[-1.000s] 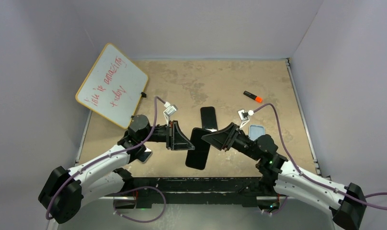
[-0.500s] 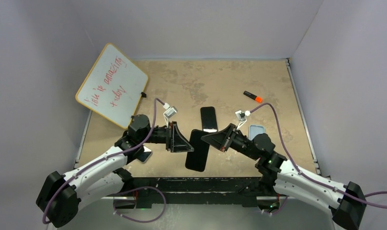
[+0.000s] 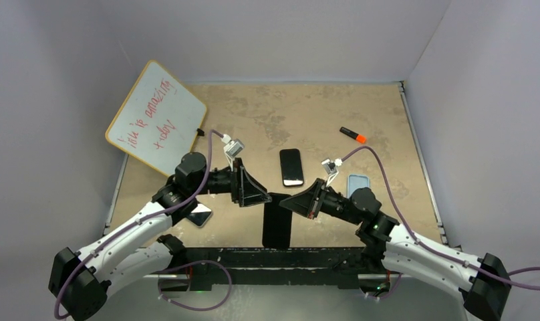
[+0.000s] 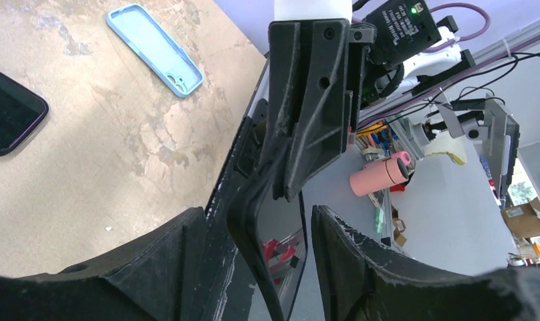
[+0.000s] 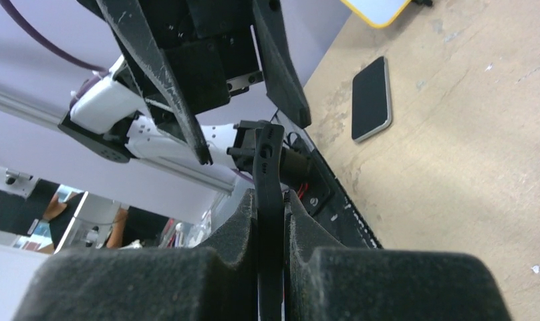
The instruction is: Put the phone into the phone case
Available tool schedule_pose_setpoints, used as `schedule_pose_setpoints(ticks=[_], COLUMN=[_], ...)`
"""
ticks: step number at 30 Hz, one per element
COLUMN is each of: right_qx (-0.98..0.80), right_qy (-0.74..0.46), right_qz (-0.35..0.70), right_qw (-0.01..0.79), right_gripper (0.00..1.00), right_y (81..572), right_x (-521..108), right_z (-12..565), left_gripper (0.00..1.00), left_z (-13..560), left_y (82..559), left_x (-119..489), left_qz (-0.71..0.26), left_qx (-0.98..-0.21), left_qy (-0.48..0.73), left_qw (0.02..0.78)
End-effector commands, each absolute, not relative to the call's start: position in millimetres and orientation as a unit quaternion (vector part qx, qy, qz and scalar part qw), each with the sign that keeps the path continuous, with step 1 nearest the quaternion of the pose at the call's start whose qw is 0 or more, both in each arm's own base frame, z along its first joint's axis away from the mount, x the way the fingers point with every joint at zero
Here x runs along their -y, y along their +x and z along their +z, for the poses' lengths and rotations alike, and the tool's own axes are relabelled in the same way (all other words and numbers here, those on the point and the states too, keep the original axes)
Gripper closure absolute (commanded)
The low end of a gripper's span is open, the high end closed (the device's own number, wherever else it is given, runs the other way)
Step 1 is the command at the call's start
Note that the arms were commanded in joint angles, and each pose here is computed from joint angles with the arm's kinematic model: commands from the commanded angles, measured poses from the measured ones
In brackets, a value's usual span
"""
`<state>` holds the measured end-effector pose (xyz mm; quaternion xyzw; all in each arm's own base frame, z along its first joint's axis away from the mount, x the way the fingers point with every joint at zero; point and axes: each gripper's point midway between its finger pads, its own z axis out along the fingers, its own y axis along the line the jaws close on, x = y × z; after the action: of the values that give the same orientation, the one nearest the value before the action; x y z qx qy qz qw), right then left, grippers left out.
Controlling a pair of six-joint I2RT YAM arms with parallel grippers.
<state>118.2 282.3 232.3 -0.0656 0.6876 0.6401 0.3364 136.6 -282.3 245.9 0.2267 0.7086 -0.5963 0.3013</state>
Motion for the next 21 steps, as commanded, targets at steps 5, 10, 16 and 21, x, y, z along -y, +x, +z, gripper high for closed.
schedule_pose_setpoints(ticks=[5, 10, 16, 21], right_qx=[-0.629, -0.623, -0.640, -0.675], right_qy=[-0.099, -0.091, -0.085, -0.072], right_qz=[0.690, 0.698, 0.686, 0.656], right_qw=[0.344, 0.342, 0.336, 0.330], right_gripper=[1.00, 1.00, 1.00, 1.00], right_y=[105.0, 106.0, 109.8, 116.8], right_x=[-285.0, -285.9, -288.0, -288.0], right_z=[269.2, 269.5, 256.5, 234.0], left_gripper=[0.41, 0.50, 1.00, 1.00], left_z=[252.5, 244.8, 229.7, 211.4], left_y=[131.5, 124.3, 137.2, 155.8], left_x=[289.8, 288.8, 286.8, 275.2], left_qz=[-0.614, -0.617, -0.578, -0.504], left_qx=[-0.684, -0.684, -0.719, -0.767], left_qy=[0.269, 0.281, 0.268, 0.259], left_qw=[0.287, 0.268, 0.276, 0.300])
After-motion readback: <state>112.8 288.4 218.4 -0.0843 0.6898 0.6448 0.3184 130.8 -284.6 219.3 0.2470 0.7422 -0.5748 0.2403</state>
